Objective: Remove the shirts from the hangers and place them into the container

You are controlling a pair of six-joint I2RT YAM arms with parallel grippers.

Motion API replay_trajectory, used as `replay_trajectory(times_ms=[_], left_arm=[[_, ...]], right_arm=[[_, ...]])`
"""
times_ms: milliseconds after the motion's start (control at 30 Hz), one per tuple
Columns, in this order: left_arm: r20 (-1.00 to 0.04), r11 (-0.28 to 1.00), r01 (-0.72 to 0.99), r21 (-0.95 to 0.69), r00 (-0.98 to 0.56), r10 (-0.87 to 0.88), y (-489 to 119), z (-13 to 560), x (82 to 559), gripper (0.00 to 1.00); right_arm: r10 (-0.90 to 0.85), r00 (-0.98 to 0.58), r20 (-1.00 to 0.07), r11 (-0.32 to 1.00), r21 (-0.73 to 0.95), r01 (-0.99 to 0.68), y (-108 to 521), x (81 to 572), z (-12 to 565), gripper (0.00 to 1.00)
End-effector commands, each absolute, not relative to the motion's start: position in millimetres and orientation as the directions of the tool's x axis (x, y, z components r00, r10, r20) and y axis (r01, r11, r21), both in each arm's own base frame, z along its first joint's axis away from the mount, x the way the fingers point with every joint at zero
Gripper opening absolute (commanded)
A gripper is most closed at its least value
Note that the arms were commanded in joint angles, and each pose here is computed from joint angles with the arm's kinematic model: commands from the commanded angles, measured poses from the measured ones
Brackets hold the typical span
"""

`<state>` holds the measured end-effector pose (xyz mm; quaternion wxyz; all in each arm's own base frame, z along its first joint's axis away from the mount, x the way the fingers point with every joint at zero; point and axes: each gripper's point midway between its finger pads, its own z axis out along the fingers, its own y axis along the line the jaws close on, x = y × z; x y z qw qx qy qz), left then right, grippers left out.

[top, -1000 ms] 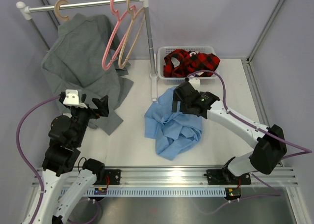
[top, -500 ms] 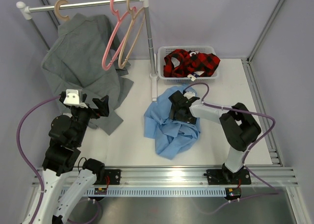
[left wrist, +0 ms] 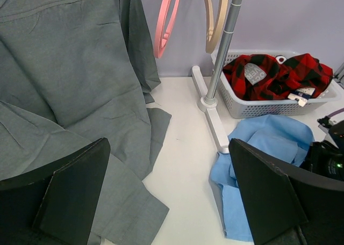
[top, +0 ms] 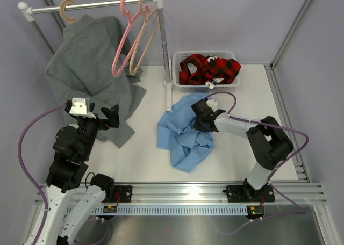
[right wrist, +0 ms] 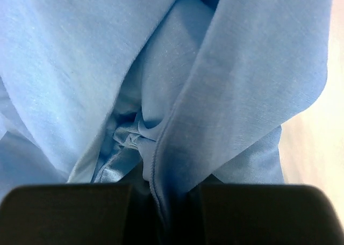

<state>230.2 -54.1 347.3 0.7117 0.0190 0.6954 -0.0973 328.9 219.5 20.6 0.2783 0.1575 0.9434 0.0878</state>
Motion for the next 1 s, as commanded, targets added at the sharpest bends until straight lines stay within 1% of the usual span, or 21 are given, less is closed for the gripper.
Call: replay_trajectory(times_ms=[0, 100, 133, 200, 233, 267, 300, 333, 400, 433, 500, 533, 567, 600, 633, 700, 867, 900, 967], left_arm=[[-0.99, 0.979, 0.168, -0.117, 0.064, -0.129, -54, 358, 233, 0.99], [-0.99, 0.979, 0.167, -0.115, 0.066, -0.128, -54, 358, 232, 0.99], [-0.99, 0.979, 0.165, -0.116, 0.066, -0.128, -53, 358, 233, 0.99], [-0.989, 0.98, 0.16, -0.115, 0.07, -0.128, -52, 359, 232, 0.99], [-0.989, 0.981, 0.158, -0.115, 0.07, -0.128, -52, 359, 232, 0.99], [-0.99, 0.981, 0.155, -0.115, 0.067, -0.127, -51, 358, 233, 0.99], [-0.989, 0.982, 0.152, -0.114, 0.071, -0.126, -51, 358, 232, 0.99], [-0.989, 0.982, 0.151, -0.114, 0.071, -0.126, -50, 358, 232, 0.99], [-0.99, 0.982, 0.15, -0.112, 0.068, -0.124, -51, 357, 233, 0.99], [-0.99, 0.983, 0.147, -0.112, 0.066, -0.123, -50, 357, 234, 0.99], [-0.99, 0.982, 0.15, -0.113, 0.065, -0.124, -51, 357, 234, 0.99], [-0.99, 0.983, 0.148, -0.113, 0.062, -0.123, -51, 356, 234, 0.99], [-0.991, 0.982, 0.151, -0.111, 0.062, -0.122, -51, 356, 234, 0.99], [-0.991, 0.983, 0.149, -0.111, 0.061, -0.121, -51, 356, 235, 0.99], [-0.991, 0.983, 0.149, -0.111, 0.06, -0.121, -51, 356, 235, 0.99], [-0.991, 0.983, 0.146, -0.11, 0.058, -0.12, -51, 355, 235, 0.99], [-0.992, 0.984, 0.14, -0.107, 0.051, -0.115, -51, 353, 237, 0.99], [-0.992, 0.984, 0.14, -0.107, 0.049, -0.115, -51, 352, 237, 0.99], [-0.993, 0.984, 0.143, -0.107, 0.043, -0.114, -52, 350, 239, 0.99]], right_arm=[[0.294, -0.762, -0.577, 0.949, 0.273, 0.16, 206, 323, 71, 0.0], [0.254, -0.665, -0.702, 0.963, 0.247, 0.108, 191, 334, 154, 0.0], [0.272, -0.605, -0.749, 0.956, 0.279, 0.084, 193, 347, 198, 0.0], [0.258, -0.523, -0.813, 0.961, 0.273, 0.05, 184, 354, 249, 0.0], [0.28, -0.45, -0.848, 0.953, 0.302, 0.024, 184, 363, 293, 0.0], [0.28, -0.41, -0.868, 0.953, 0.302, 0.012, 180, 366, 315, 0.0], [0.249, -0.373, -0.894, 0.964, 0.266, 0.004, 174, 372, 333, 0.0], [0.27, -0.294, -0.917, 0.957, 0.289, -0.02, 172, 377, 376, 0.0], [0.24, -0.226, -0.944, 0.966, 0.254, -0.037, 169, 391, 408, 0.0], [0.263, -0.145, -0.954, 0.96, 0.274, -0.055, 164, 394, 449, 0.0], [0.226, -0.094, -0.97, 0.971, 0.232, -0.06, 164, 412, 469, 0.0], [0.247, -0.014, -0.969, 0.967, 0.247, -0.064, 156, 413, 507, 0.0], [0.228, 0.01, -0.974, 0.972, 0.227, -0.058, 153, 419, 518, 0.0], [0.21, -0.001, -0.978, 0.977, 0.21, -0.044, 157, 437, 512, 0.0], [0.233, 0.062, -0.97, 0.972, 0.231, -0.037, 146, 439, 538, 0.0], [0.23, 0.121, -0.966, 0.973, 0.229, -0.025, 145, 460, 545, 0.0], [0.181, 0.195, -0.964, 0.981, 0.191, 0.031, 136, 519, 517, 0.0], [0.179, 0.244, -0.953, 0.981, 0.191, 0.028, 138, 533, 516, 0.0], [0.144, 0.262, -0.954, 0.985, 0.162, 0.049, 138, 557, 488, 0.0]])
